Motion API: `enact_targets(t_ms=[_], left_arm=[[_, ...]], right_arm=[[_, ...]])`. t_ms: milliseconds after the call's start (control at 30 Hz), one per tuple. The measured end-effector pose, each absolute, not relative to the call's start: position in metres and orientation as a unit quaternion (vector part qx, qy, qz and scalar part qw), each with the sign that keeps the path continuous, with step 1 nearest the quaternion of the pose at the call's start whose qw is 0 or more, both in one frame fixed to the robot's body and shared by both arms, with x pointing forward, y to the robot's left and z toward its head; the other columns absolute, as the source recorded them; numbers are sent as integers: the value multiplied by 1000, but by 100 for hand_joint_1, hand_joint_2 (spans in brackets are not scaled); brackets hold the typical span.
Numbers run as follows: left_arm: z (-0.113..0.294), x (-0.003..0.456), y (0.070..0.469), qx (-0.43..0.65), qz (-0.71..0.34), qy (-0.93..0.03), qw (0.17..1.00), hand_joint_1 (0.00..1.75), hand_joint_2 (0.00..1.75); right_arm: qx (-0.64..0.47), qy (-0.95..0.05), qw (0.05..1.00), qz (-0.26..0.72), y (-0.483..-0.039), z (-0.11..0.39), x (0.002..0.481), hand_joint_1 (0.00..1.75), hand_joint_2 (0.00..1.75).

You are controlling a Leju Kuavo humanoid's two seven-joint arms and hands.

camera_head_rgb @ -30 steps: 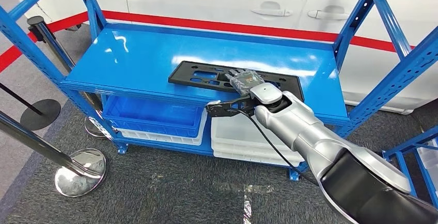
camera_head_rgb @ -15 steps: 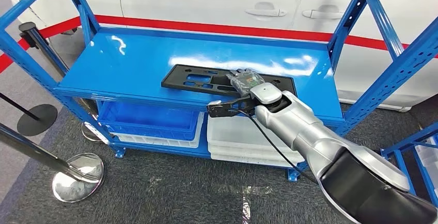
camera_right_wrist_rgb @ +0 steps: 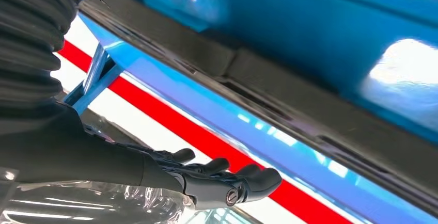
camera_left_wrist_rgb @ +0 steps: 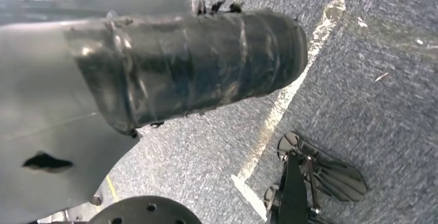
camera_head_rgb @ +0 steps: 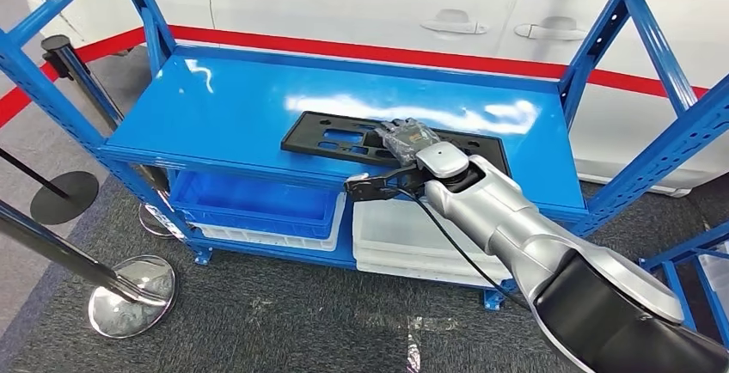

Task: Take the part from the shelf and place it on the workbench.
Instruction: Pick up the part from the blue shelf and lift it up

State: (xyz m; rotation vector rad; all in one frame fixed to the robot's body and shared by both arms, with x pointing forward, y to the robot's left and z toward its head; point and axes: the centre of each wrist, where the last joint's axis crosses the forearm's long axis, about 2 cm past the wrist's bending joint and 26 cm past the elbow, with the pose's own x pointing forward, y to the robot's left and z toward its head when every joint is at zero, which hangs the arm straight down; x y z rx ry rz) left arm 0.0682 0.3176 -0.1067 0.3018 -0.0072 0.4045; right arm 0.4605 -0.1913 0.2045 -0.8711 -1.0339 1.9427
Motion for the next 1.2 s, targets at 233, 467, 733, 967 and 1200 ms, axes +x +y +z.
enact_targets(t_ms=[233, 467, 733, 967, 1200], left_arm=[[-107, 68, 318, 150, 197, -4, 969, 0, 0], [-107, 67, 318, 151, 194, -4, 969, 0, 0], [-107, 68, 318, 151, 198, -5, 968, 0, 0], [-107, 68, 318, 152, 199, -4, 968, 0, 0], [-107, 67, 322, 156, 197, -12, 968, 0, 0]], right_arm=[[-351, -399, 370, 762, -192, 204, 461, 0, 175], [-356, -392, 369, 764, -194, 202, 460, 0, 175], [-372, -369, 368, 768, -203, 200, 461, 0, 175], [-376, -339, 386, 771, -214, 190, 458, 35, 175], [-375, -326, 404, 768, -219, 187, 457, 58, 175]])
